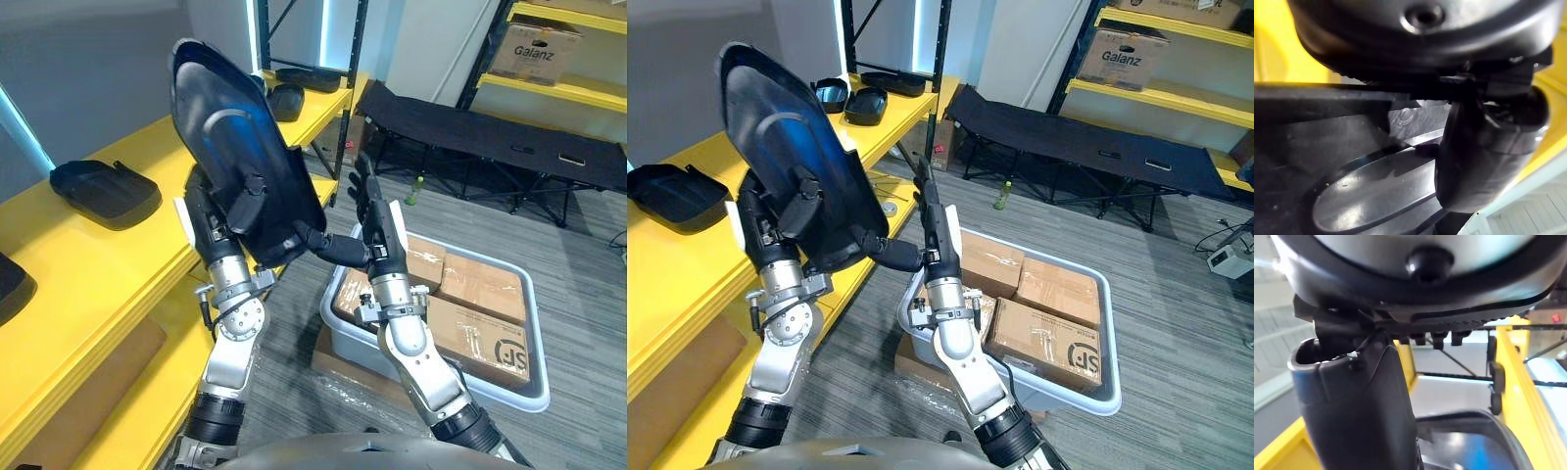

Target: Walk over and take three plastic housings, then place them on the shelf

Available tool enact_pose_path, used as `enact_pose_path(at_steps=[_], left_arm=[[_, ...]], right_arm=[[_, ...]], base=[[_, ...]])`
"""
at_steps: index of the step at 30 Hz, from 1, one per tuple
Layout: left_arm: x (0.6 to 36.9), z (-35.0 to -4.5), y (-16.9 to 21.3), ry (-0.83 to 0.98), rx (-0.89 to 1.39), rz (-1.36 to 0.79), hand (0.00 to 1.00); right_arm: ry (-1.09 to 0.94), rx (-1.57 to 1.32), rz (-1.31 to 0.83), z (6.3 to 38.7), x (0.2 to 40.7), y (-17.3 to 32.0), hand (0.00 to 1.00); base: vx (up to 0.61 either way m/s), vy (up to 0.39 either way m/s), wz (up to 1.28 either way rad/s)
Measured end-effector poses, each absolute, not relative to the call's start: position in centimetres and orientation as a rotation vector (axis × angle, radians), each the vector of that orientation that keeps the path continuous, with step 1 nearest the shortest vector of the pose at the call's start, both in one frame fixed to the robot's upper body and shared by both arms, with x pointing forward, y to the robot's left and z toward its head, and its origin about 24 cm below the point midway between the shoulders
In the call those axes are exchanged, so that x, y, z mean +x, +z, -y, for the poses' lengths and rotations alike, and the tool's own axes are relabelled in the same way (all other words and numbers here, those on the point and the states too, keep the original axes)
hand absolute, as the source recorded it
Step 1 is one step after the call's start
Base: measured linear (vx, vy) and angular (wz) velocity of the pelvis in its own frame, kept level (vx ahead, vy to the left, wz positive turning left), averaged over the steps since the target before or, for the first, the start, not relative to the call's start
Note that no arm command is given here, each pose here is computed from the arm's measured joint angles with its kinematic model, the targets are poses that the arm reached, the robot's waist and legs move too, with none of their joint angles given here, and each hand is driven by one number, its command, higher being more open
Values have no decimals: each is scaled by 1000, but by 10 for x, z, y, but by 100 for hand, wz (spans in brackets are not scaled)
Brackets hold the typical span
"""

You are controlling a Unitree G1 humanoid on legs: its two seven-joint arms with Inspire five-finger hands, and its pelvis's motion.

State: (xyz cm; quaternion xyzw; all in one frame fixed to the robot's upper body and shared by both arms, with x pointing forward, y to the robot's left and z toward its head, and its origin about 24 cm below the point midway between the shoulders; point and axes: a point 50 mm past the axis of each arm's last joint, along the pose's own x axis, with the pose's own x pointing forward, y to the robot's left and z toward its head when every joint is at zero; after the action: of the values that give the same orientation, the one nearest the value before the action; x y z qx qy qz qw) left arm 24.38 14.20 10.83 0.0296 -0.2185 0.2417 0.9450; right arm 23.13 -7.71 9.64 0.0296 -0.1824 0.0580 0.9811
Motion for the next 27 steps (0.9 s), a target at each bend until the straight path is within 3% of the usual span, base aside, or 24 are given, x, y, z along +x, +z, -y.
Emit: enact_pose_path(at_steps=[6,12,21,27], left_arm=[[240,-150,123,528,391,547,0],[230,-166,102,564,518,429,0],[194,-185,69,599,-39,250,0],[180,-205,109,641,-210,522,0]], right_arm=[[111,247,461,113,229,125,100],[23,403,363,147,217,104,100],[-243,473,170,185,198,51,100],[-219,512,153,183,203,42,100]], base=[[0,0,0],[-12,14,-5],[4,7,-2],[-36,12,7]])
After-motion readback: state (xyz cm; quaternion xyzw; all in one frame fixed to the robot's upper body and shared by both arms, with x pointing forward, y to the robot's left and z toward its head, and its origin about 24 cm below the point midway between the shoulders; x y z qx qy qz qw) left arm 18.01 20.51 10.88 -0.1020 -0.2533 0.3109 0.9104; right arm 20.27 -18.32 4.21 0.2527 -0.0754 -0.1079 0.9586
